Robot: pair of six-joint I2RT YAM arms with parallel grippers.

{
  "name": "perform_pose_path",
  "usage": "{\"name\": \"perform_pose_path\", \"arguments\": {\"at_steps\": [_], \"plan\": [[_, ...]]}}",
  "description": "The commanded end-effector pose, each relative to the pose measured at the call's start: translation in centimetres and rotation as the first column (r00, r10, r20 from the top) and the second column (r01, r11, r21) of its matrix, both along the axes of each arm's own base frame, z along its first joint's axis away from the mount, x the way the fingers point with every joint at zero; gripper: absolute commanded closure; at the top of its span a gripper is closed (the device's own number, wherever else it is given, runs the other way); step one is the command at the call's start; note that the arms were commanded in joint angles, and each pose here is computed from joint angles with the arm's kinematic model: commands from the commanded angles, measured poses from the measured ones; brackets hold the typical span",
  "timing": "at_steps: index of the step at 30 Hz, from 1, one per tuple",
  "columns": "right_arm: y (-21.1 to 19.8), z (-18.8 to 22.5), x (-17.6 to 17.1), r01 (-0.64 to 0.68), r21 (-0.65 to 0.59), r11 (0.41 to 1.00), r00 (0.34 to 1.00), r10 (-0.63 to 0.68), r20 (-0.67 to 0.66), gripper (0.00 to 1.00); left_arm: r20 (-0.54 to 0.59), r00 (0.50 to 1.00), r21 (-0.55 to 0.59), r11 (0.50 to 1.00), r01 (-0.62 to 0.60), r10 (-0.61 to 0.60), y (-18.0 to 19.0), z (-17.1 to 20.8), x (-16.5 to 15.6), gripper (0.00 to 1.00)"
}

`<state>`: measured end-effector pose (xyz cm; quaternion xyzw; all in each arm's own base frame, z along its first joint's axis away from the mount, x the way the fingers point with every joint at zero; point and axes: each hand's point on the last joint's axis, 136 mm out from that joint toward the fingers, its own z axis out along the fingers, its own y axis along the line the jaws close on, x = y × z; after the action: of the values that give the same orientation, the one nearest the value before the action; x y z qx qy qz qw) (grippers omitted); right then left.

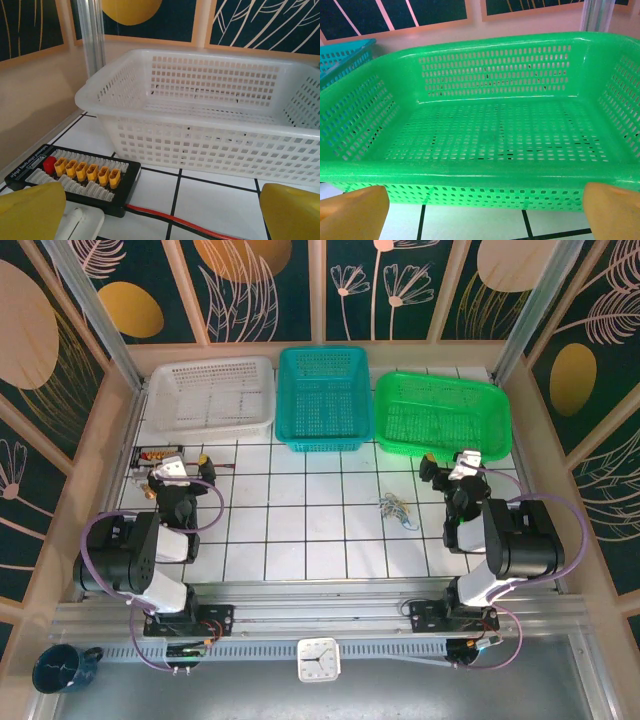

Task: Untangle the cables

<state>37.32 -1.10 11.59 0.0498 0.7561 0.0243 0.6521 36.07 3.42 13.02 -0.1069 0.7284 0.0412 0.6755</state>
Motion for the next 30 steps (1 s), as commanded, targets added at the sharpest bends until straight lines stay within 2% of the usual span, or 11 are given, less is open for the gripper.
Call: {"name": "perform_pose_path", "arguments": {"at_steps": [1,11,13,15,17,25,28,30], "plan": [[0.1,1.0,0.3,-0.006,0.01,1.0,0.999,0.005,0.038,0.01,0.059,0.998,-0.019,1.0,-0.013,0.014,0.3,1.3,-0.1,0.01],[0.1,1.0,0.3,-0.005,0.009,1.0,0.999,0.005,0.037,0.01,0.06,0.998,-0.02,1.0,-0.015,0.016,0.4,1.3,-0.1,0.01],[0.1,1.0,0.3,-0.005,0.009,1.0,0.999,0.005,0.037,0.01,0.046,0.998,-0.031,0.998,-0.05,0.051,0.9,1.2,0.3,0.01],[0.1,1.0,0.4,-0.006,0.009,1.0,0.999,0.006,0.038,0.01,0.042,0.999,-0.008,1.0,0.026,-0.026,-0.3,1.2,0.5,0.01],[0.1,1.0,0.4,-0.006,0.009,1.0,0.999,0.006,0.037,0.01,0.038,0.998,0.003,0.999,0.053,-0.053,-0.8,1.1,0.5,0.01],[0.1,1.1,0.4,-0.006,0.01,1.0,0.999,0.006,0.039,0.01,0.04,0.997,0.007,0.998,0.064,-0.064,-0.9,1.2,0.5,0.01],[0.0,1.0,0.4,-0.005,0.009,1.0,0.999,0.005,0.038,0.01,0.014,0.991,0.027,0.991,0.133,-0.133,-2.1,0.9,1.2,0.01],[0.0,1.0,0.4,-0.005,0.01,1.0,0.999,0.005,0.037,0.01,0.006,0.993,0.019,0.993,0.12,-0.12,-1.9,0.8,1.5,0.01]]}}
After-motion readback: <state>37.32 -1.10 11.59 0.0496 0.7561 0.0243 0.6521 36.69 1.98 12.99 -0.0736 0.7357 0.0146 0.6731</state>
